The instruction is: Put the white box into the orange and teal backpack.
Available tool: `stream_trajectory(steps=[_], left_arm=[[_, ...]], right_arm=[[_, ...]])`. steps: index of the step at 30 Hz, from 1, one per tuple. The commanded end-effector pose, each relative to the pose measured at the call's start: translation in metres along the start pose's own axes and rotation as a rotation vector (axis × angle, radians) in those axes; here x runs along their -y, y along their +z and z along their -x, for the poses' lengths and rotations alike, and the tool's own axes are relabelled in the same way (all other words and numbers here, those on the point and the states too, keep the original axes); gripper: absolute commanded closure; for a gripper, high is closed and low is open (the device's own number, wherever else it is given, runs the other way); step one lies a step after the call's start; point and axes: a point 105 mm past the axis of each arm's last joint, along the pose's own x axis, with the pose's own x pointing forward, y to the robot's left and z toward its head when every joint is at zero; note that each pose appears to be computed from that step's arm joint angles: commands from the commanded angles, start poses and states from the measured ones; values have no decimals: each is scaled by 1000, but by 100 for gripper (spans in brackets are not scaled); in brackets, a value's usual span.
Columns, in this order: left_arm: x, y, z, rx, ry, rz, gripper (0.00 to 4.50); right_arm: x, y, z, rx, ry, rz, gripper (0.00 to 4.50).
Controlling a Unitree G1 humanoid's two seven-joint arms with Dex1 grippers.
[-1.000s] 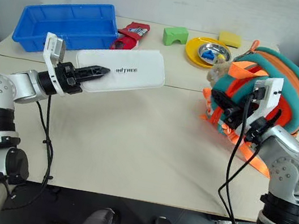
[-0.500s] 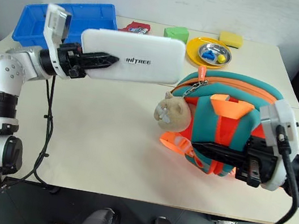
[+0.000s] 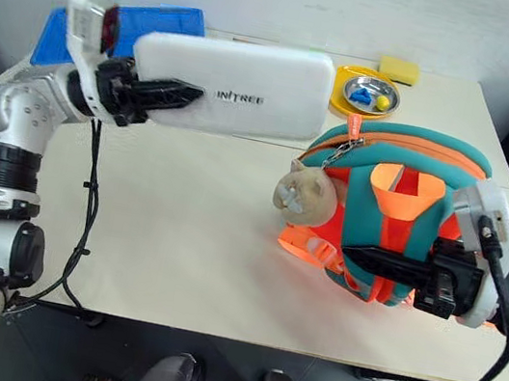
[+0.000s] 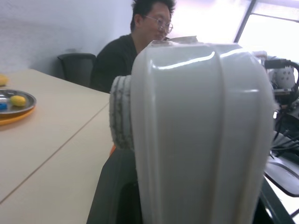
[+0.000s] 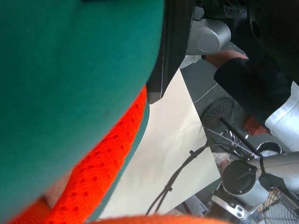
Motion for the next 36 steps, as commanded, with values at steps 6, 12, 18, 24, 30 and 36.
stream_trajectory(steps=[6,12,18,24,30,36], left_arm=[[16,16,-15,-78,-178,-113,333],[1,27,-33,-33,-137,-192,333],[-3,45,-36,-17,-139,-217,333],[-4,21,-43,-107,-189,-228,333],[-8,0,-55,-176,-201,-263,333],[-4,-7,-58,-243,-259,-311,333]], right_arm=[[1,15,5,24,-7,42,449],[-12,12,3,10,47,36,449],[-21,12,4,-7,68,38,449],[-32,16,4,4,103,47,449],[-29,29,1,68,100,44,449],[-21,38,2,79,76,25,449]])
